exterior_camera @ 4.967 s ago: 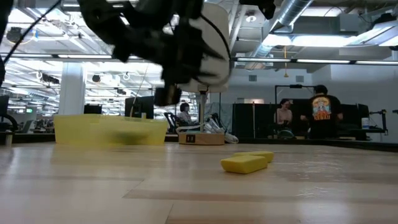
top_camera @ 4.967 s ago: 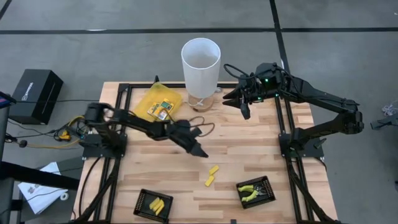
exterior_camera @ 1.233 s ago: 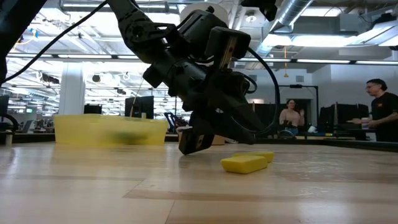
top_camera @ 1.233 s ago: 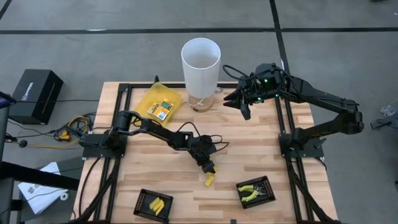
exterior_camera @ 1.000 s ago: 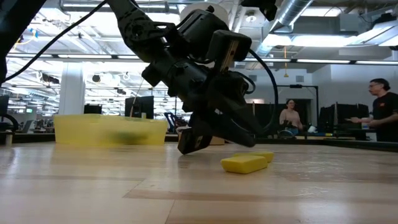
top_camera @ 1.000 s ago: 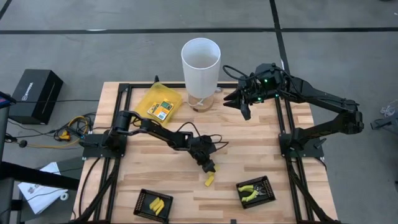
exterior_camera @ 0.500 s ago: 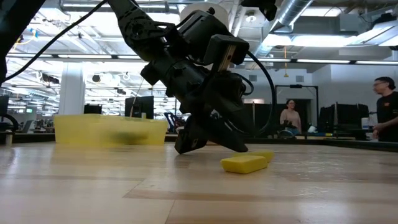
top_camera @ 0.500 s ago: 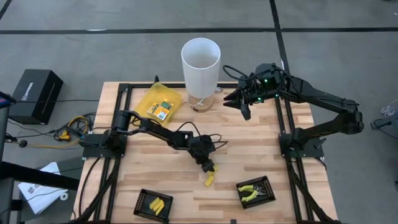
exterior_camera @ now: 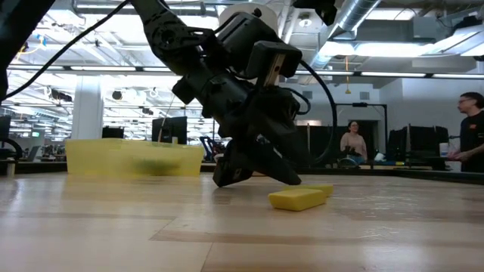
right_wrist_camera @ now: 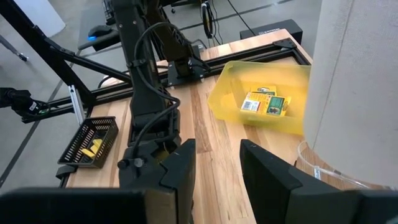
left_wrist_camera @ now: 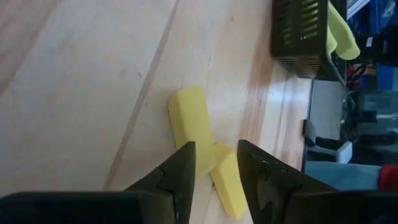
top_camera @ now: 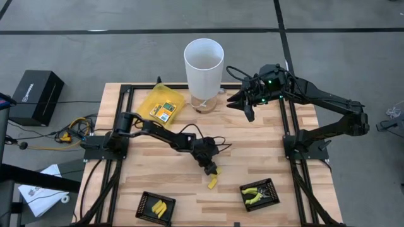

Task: Pick & Place School Supplies
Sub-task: Put the eraser into the bottom left black bin

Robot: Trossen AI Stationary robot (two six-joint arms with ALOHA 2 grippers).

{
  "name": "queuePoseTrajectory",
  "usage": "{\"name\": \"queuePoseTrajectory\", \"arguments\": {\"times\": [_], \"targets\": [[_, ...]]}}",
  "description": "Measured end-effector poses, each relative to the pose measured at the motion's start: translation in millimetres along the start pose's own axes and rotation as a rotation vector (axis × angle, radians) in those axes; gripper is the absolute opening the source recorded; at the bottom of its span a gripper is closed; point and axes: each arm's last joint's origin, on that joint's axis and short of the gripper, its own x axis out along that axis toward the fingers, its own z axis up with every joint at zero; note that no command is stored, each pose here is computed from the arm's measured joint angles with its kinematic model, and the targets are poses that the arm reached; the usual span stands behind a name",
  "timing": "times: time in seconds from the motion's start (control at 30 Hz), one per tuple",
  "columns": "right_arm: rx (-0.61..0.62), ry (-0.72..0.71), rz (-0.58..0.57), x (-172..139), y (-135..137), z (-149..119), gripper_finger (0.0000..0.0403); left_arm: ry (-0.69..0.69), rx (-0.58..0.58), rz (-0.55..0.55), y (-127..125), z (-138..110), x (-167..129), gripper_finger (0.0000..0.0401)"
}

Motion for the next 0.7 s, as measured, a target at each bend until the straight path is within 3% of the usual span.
{"name": "queuePoseTrajectory", "arguments": {"times": [0.13, 0.43, 0.7], "targets": [[0.002, 0.000, 0.000, 0.0, 0.0, 0.0, 0.0118, -0.015, 0.021, 0.010, -1.5, 0.2, -2.1, 0.0113], [0.000, 0.000, 0.000, 0.0, 0.0, 0.0, 0.0118, -0.158, -0.030, -0.080, -2.3, 28.9, -26.7, 0.0114], [-0.011, 0.000, -0.001, -0.1, -0.3, 0.0, 0.0118, -0.114, -0.015, -0.115, -11.1, 15.5, -14.0, 0.0112]]}}
